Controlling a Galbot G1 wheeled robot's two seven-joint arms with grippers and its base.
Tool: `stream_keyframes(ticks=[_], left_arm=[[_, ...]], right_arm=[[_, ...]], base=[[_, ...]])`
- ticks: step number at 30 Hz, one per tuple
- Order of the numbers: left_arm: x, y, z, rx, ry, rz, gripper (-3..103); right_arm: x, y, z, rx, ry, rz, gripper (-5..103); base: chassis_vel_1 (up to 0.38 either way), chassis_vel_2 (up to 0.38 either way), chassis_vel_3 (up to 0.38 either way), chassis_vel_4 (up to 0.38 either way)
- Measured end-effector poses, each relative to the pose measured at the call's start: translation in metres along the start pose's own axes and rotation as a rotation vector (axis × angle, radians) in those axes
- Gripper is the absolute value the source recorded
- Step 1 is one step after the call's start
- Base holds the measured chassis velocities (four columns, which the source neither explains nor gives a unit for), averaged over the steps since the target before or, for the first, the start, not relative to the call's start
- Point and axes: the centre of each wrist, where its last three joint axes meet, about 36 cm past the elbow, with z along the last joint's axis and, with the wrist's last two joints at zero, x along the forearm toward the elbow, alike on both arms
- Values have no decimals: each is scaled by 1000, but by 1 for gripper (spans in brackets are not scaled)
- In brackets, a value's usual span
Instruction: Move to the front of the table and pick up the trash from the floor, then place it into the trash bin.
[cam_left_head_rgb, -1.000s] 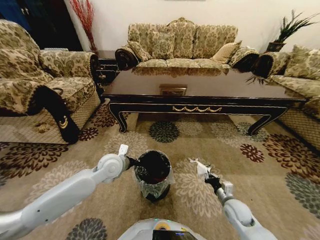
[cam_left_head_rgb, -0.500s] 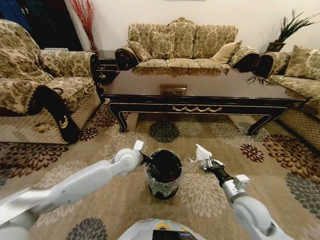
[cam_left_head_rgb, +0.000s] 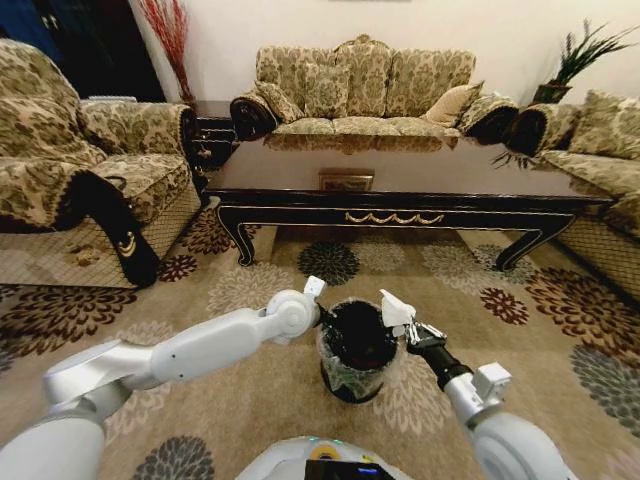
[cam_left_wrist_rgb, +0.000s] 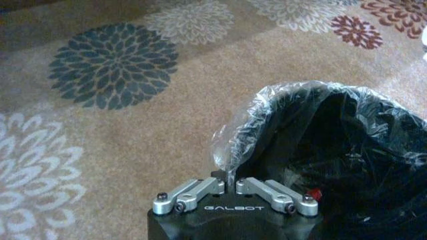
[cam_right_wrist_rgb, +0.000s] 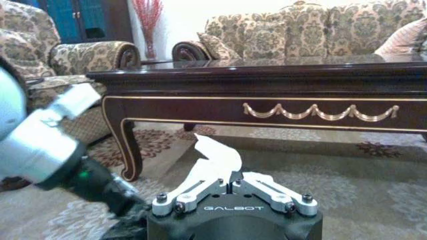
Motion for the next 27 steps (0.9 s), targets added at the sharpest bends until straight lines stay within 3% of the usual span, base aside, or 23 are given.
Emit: stream_keyframes(ticks=[7,13,16,20,22,25,27], left_arm=[[-2,-11,-8,-14,-1,14,3],[-5,-16,-10,-16,3,19,3],[-6,-16,-10,-17,5,18,3],[-7,-15,-9,-17,10,14,3],[-8,-15,-9,-16,11,13,3],[-9,-15,-10,-15,12,13,3],[-10,-16,-10,-15,13,14,3]], right_arm=[[7,2,13,70,57,-41,-2],[7,3,33,141,111,-51,25],[7,3,33,144,113,-51,30],[6,2,32,147,110,-53,51],[6,2,32,148,111,-53,51],[7,2,32,149,111,-55,68],[7,2,31,149,111,-56,73]], base=[[0,0,0,0],[0,0,0,0],[0,0,0,0],[0,0,0,0],[0,0,0,0],[0,0,0,0],[0,0,0,0]])
